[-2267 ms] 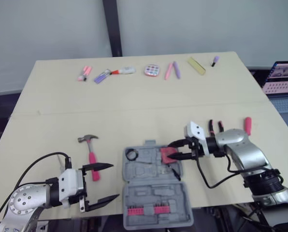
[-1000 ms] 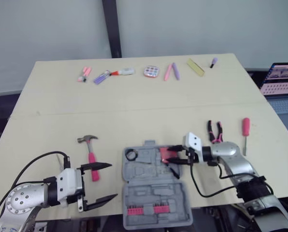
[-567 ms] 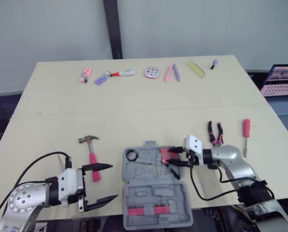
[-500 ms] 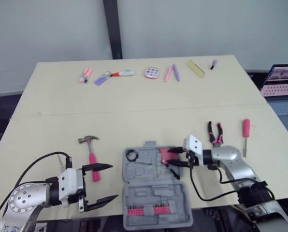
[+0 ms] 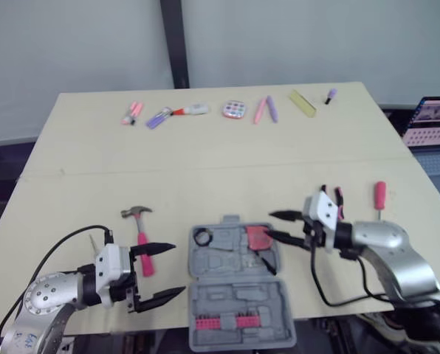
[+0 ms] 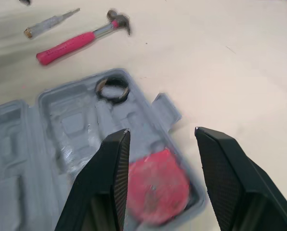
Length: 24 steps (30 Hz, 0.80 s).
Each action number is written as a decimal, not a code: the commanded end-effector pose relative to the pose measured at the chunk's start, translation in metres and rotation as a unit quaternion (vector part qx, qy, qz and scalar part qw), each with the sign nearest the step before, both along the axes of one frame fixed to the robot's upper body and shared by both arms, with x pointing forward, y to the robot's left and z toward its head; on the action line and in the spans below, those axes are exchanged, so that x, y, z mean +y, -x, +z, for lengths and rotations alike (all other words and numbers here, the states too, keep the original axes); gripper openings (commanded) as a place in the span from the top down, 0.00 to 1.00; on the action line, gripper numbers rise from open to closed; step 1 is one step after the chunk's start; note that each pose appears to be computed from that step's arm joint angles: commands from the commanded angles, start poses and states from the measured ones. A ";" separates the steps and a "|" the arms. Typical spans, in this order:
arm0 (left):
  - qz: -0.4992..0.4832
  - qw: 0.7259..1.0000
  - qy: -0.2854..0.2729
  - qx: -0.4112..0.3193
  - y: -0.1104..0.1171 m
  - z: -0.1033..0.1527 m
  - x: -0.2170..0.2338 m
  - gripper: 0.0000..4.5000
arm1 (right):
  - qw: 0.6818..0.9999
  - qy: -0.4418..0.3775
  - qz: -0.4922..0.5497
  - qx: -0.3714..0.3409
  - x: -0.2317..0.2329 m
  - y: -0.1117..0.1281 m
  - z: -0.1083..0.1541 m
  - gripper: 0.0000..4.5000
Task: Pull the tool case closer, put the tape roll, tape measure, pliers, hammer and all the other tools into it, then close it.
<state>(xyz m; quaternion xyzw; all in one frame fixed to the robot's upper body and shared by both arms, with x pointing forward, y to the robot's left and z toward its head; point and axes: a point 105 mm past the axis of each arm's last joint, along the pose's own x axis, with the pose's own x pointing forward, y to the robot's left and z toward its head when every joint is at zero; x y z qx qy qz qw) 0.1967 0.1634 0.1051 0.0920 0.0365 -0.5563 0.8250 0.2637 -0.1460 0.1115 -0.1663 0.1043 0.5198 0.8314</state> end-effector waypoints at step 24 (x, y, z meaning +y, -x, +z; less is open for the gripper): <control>0.065 0.998 0.010 0.010 -0.007 -0.007 0.015 0.00 | 0.992 -0.017 -0.105 0.072 -0.038 0.048 -0.005 0.02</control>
